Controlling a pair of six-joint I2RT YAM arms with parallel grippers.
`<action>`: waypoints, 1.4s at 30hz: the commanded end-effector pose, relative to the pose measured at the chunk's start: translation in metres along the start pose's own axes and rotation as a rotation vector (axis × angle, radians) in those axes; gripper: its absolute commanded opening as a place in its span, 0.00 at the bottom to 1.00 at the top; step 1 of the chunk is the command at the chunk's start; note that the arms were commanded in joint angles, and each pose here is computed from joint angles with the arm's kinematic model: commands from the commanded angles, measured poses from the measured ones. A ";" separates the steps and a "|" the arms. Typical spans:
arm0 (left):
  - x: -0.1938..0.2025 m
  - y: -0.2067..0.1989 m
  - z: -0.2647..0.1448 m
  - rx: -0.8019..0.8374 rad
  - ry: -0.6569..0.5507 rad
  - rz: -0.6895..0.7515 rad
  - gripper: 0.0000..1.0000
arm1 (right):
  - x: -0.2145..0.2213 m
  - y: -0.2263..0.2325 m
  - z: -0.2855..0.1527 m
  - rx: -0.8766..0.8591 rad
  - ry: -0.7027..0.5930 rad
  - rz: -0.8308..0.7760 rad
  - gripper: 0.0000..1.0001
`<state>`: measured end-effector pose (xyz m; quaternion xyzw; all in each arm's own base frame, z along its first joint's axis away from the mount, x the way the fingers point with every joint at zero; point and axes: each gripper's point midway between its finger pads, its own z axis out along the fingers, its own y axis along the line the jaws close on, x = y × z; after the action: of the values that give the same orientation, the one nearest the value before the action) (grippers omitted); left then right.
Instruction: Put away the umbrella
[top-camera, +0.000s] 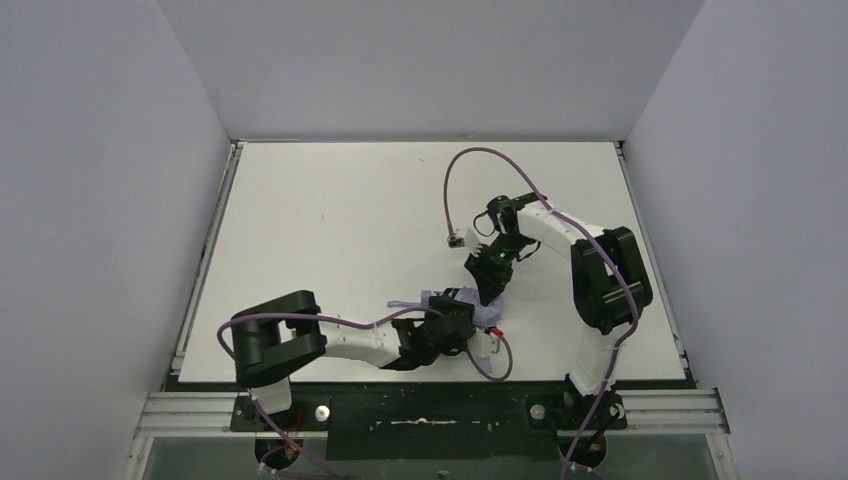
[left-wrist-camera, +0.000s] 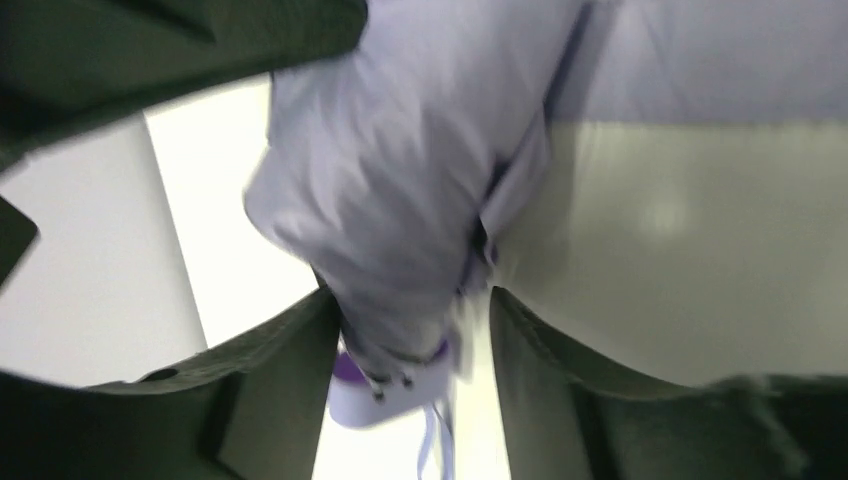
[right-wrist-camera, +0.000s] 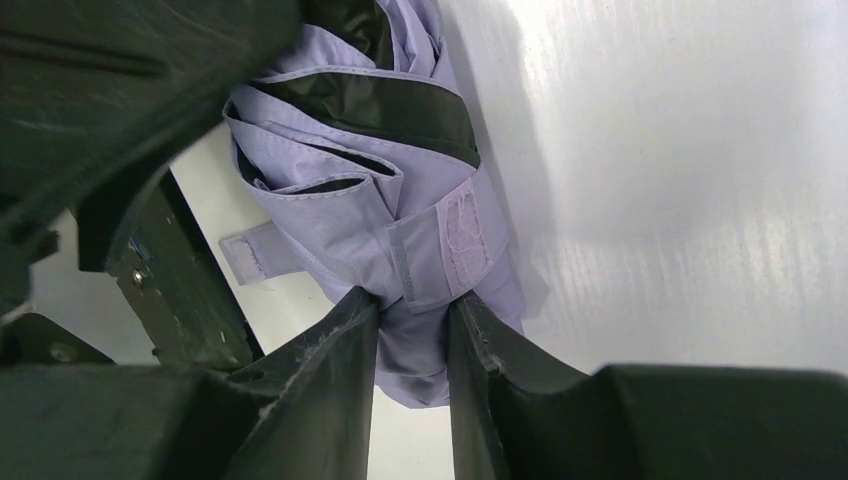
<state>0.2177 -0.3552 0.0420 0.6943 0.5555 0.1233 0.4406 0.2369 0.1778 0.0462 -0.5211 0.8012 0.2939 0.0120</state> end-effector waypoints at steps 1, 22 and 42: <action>0.010 0.008 -0.031 0.046 0.007 -0.074 0.59 | 0.004 -0.057 0.022 0.221 0.027 -0.013 0.06; 0.078 0.126 -0.164 -0.102 -0.269 -0.911 0.71 | -0.035 -0.052 0.020 0.694 -0.077 -0.490 0.06; 0.061 0.140 -0.080 0.251 -0.308 -1.091 0.87 | -0.016 -0.002 0.056 0.840 -0.102 -0.776 0.04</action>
<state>0.2629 -0.2299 0.1378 0.3509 0.8113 -0.2235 0.4108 0.2561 0.2390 0.0402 -0.6853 0.5866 -0.0489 0.4289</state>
